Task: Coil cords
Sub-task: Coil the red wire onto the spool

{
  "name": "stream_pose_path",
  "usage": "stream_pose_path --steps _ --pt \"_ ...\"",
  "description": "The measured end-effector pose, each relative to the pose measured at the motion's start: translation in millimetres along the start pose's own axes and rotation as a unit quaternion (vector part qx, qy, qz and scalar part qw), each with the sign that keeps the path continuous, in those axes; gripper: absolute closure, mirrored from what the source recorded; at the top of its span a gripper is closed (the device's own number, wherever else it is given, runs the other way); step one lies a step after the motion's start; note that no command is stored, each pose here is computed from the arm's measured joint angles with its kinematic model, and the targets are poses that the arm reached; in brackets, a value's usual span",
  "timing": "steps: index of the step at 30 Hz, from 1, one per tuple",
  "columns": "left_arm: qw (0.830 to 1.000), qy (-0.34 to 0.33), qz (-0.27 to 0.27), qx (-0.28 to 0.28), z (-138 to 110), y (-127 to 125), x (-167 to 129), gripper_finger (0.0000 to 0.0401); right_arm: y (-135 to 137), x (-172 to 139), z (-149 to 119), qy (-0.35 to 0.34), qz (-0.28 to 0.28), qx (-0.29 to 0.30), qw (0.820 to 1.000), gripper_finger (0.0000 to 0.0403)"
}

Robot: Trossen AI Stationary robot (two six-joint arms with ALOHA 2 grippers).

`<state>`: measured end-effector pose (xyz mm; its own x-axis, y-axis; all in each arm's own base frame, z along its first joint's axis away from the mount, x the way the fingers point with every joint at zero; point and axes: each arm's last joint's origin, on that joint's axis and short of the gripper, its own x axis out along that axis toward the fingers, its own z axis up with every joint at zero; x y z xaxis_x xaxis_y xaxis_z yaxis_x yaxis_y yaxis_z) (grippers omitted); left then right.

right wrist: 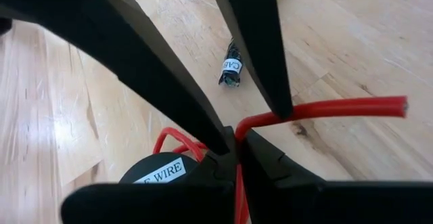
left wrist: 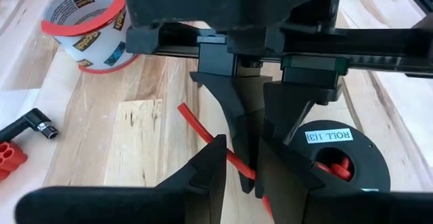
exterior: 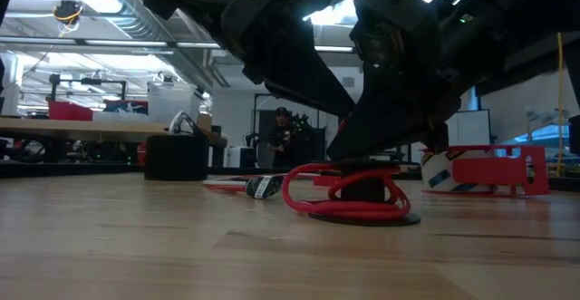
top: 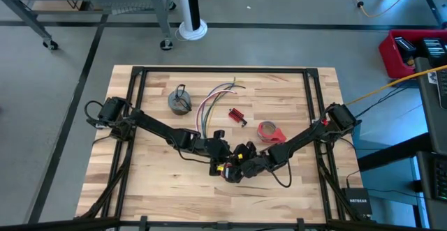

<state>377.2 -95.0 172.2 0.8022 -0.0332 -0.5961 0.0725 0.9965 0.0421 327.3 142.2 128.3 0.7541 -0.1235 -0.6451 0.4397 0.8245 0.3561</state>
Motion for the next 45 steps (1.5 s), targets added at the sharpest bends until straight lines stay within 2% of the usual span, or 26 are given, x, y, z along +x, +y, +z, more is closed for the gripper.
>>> stream_pose_path --steps 4,9,12,18,30,45 --pt "1.0 0.003 0.004 0.002 -0.5 0.6 0.1 0.032 0.0 0.0 0.0 0.0 0.0 0.0 1.0 0.0393" --pt "0.998 0.028 0.047 -0.002 -6.2 2.9 -0.1 0.032 -0.1 0.0 -0.1 0.0 0.0 0.0 1.0 0.0393" --pt "0.998 0.042 0.053 -0.012 -9.4 3.4 -0.1 0.032 0.3 0.0 0.2 -0.001 0.002 0.001 1.0 0.0393" --pt "0.998 0.032 0.046 -0.007 -7.8 0.0 -0.4 0.032 0.3 0.0 0.0 0.002 0.003 0.001 1.0 0.0393" --pt "0.999 0.037 -0.008 -0.009 -7.8 -3.3 -0.4 0.032 0.4 0.0 -0.3 0.004 0.004 0.0 1.0 0.0393" --pt "1.0 0.003 -0.024 -0.018 -0.1 4.9 1.5 0.032 2.9 0.0 1.6 -0.003 0.018 -0.004 1.0 0.0393"
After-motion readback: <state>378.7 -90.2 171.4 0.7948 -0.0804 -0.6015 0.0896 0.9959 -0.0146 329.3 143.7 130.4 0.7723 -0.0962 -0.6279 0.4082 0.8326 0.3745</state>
